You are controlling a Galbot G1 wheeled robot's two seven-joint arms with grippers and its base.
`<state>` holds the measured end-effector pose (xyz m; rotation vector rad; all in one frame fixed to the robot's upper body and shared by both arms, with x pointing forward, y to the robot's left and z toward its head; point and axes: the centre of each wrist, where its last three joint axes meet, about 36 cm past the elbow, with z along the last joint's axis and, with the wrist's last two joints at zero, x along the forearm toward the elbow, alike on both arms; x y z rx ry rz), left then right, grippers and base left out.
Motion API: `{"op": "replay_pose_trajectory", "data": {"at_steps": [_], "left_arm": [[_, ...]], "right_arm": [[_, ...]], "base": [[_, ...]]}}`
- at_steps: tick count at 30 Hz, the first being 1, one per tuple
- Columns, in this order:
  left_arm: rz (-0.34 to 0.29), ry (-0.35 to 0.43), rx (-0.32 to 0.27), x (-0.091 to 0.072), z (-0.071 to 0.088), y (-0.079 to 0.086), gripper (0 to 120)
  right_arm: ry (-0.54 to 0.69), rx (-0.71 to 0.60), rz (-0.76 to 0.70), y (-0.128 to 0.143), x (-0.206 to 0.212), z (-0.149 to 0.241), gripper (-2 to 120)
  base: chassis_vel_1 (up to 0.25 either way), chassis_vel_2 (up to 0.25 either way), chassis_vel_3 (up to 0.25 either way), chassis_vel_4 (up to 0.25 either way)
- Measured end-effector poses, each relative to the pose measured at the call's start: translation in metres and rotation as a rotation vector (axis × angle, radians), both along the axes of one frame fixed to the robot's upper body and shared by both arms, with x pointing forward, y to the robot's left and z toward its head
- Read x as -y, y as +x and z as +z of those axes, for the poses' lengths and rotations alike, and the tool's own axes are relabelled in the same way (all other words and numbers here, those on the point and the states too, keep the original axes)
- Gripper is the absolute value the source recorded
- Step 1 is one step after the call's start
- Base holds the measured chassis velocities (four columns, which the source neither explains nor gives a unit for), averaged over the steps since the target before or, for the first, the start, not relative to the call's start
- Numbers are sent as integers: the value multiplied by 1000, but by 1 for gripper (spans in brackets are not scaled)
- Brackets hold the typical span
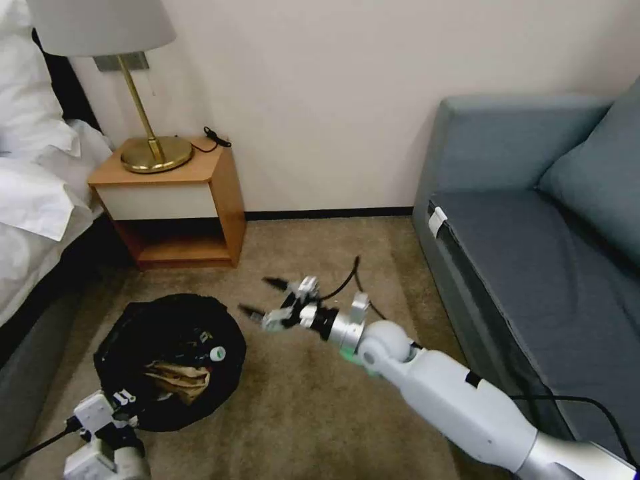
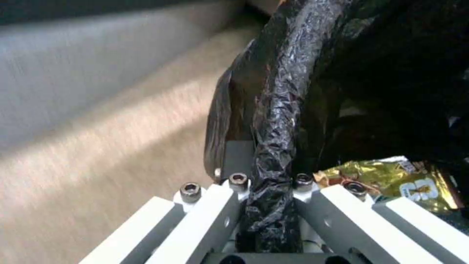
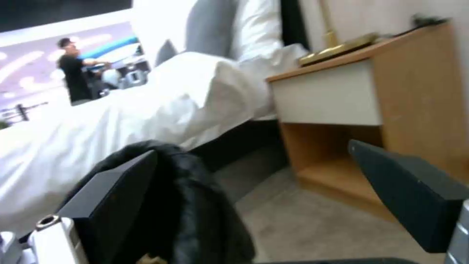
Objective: Pick up the trash bin, then pick up the garbage on the floor and place it into the trash bin.
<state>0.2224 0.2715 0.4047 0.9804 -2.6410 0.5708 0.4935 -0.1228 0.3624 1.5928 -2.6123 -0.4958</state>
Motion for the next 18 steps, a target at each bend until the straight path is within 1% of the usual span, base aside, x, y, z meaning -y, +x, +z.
{"op": "replay_pose_trajectory", "data": {"at_steps": [1, 4, 5, 9, 10, 14, 18], "left_arm": [[0, 0, 0, 0, 0, 0, 1], [49, -106, 14, -3, 1, 7, 1], [49, -106, 14, -3, 1, 7, 1], [139, -203, -25, -10, -4, 16, 1], [139, -203, -25, -10, -4, 16, 1], [184, -258, -56, -12, -10, 24, 1], [202, -285, -70, -13, -13, 27, 1]], "right_arm": [[0, 0, 0, 0, 0, 0, 100], [-10, -16, -28, -1, 10, -4, 100], [-10, -16, -28, -1, 10, -4, 100], [-26, -26, -43, -7, 18, -11, 100], [-26, -26, -43, -7, 18, -11, 100], [-26, -33, -55, -10, 21, -16, 100], [-24, -41, -53, -12, 21, -20, 100]], "base": [[0, 0, 0, 0], [0, 0, 0, 0], [0, 0, 0, 0], [0, 0, 0, 0], [0, 0, 0, 0], [0, 0, 0, 0], [0, 0, 0, 0]]}}
